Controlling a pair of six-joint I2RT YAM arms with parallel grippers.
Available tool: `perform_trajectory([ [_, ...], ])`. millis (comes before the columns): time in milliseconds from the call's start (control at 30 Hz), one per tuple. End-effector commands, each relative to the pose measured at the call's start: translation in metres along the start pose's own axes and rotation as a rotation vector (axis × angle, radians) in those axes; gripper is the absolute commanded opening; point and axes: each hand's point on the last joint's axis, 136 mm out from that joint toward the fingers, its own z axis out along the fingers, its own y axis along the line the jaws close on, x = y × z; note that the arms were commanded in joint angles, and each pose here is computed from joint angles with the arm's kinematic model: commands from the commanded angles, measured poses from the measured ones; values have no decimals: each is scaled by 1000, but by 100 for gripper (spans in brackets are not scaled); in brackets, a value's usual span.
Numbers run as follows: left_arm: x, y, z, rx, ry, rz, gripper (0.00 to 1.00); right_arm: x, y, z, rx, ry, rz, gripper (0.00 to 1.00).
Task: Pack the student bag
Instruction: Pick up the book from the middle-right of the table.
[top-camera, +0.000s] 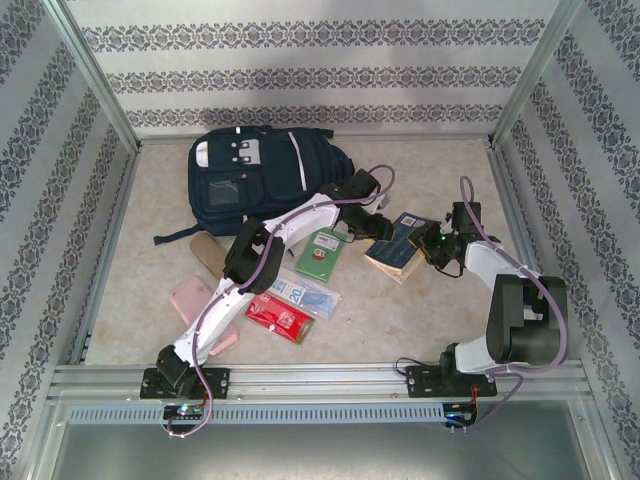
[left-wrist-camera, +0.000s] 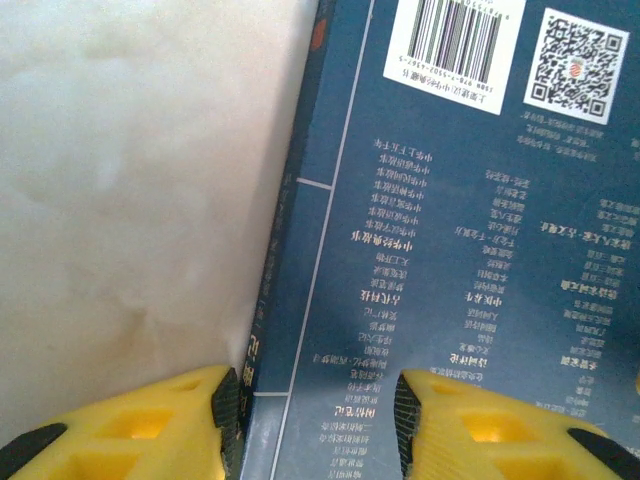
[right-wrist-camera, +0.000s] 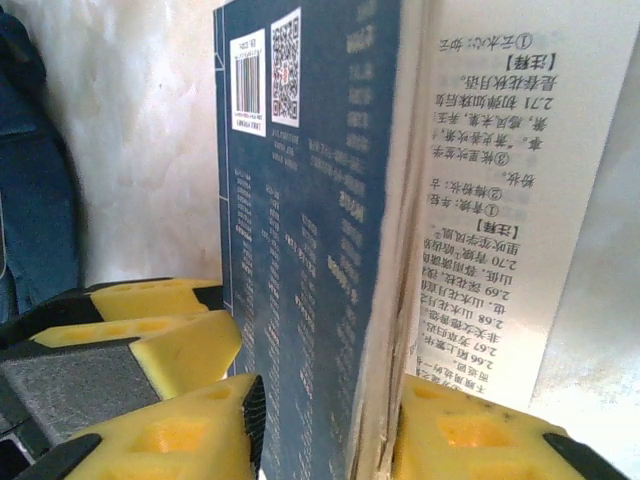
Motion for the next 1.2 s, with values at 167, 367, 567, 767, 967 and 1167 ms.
perform_trajectory([
  [167,35,-23,10,34,90,34,45,4,19,2,-49,21,-50,12],
  [367,16,-26,-26,85,9,-29,52,5,19,-6,-39,3,-76,0],
  [567,-5,-31,-100,65,-139,-19,61,11,41,-29,-77,-33,-160,0],
  [767,-2,-30,-153,114,-221,-78,64,27,92,-56,-270,-42,-279,0],
  [967,13,-45,-200,182,-266,-75,71,63,155,-94,-516,15,-434,0],
  [1167,41,-62,-248,190,-295,-10,78,107,193,-127,-698,79,-592,0],
])
